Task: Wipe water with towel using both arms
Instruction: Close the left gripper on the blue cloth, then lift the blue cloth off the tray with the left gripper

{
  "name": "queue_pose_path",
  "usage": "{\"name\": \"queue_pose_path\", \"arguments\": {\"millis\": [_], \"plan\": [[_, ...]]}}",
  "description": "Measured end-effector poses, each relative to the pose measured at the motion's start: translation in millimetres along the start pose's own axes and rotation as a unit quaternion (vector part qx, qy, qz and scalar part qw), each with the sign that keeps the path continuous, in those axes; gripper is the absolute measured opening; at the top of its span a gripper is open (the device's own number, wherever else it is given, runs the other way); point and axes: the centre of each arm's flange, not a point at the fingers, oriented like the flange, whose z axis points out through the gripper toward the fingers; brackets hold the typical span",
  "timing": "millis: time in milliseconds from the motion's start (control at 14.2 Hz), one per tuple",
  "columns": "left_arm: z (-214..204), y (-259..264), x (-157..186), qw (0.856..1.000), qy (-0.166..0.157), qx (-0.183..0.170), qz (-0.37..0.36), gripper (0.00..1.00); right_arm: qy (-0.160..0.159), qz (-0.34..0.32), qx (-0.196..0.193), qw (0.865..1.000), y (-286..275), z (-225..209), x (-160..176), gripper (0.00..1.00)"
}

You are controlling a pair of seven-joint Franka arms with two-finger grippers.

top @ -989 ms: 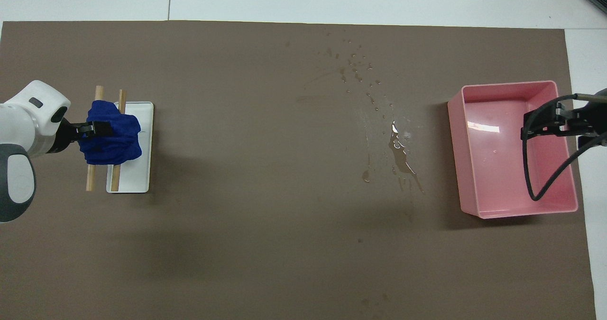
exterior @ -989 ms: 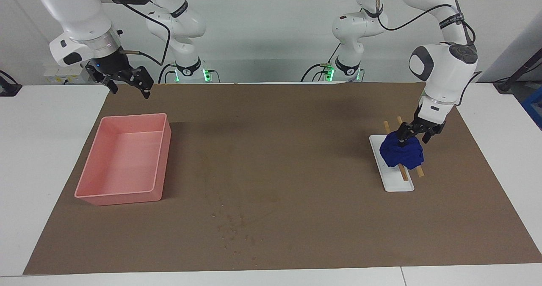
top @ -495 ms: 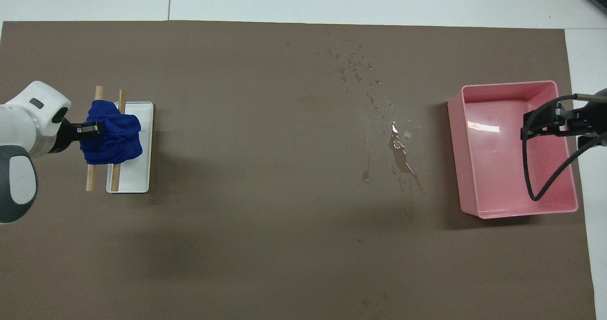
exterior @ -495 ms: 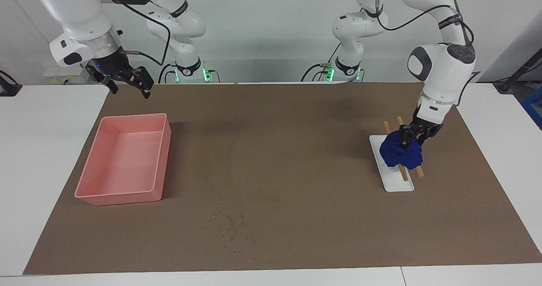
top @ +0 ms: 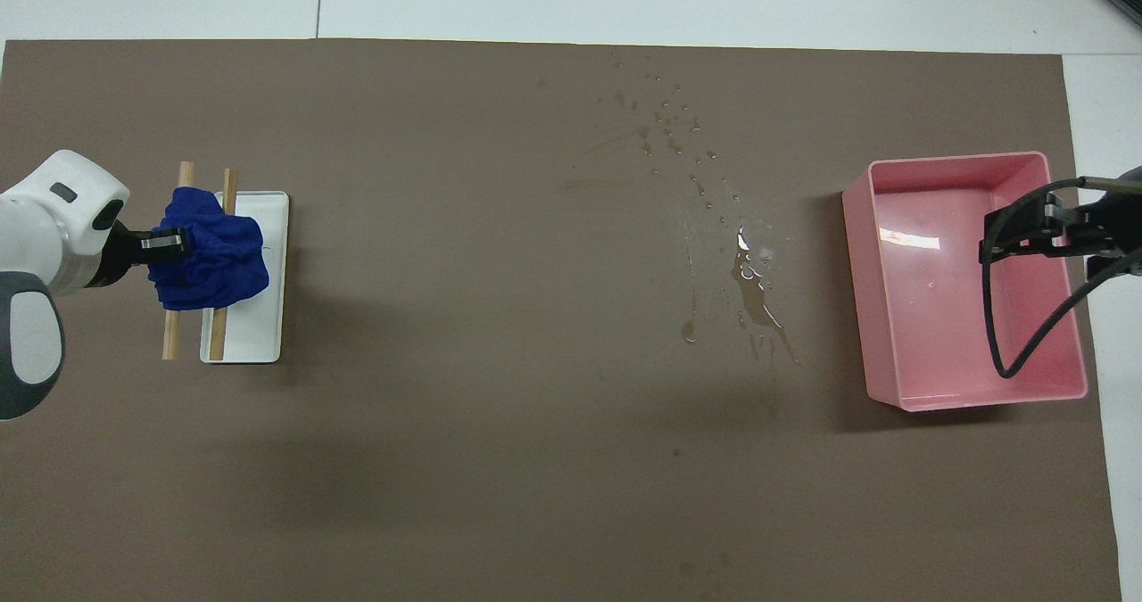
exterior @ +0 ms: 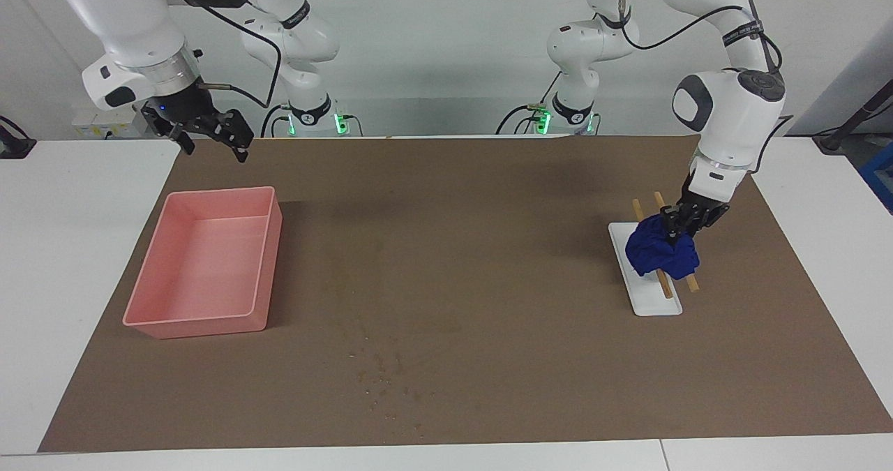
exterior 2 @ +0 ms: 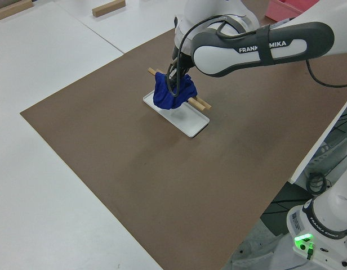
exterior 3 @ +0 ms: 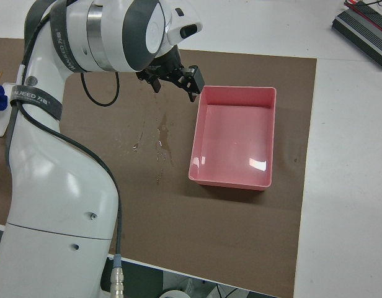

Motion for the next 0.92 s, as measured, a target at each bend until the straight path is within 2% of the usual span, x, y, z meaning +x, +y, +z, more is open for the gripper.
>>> {"name": "queue_pose_path", "arguments": {"millis": [71,212,353,424,495,636,918], "plan": [[-7,0,3,1.000,-0.010,-0.005,-0.006,0.33,0.000,0.000,0.000,1.000,0,0,0,1.00],[-29,2,10,0.998,-0.028,-0.038,-0.034,0.22,0.000,0.000,0.000,1.000,0,0,0,1.00],[-50,5,15,0.992,-0.039,-0.077,-0.087,0.20,0.000,0.000,0.000,1.000,0,0,0,1.00],[-60,8,16,0.986,-0.045,-0.096,-0.132,0.20,0.000,0.000,0.000,1.000,0,0,0,1.00],[-72,13,18,0.973,-0.053,-0.120,-0.191,0.20,0.000,0.000,0.000,1.000,0,0,0,1.00],[-91,31,19,0.929,-0.080,-0.167,-0.319,0.20,0.000,0.000,0.000,1.000,0,0,0,1.00],[-116,107,11,0.815,-0.163,-0.211,-0.515,0.20,0.000,0.005,0.011,1.000,-4,-1,-1,1.00]]}}
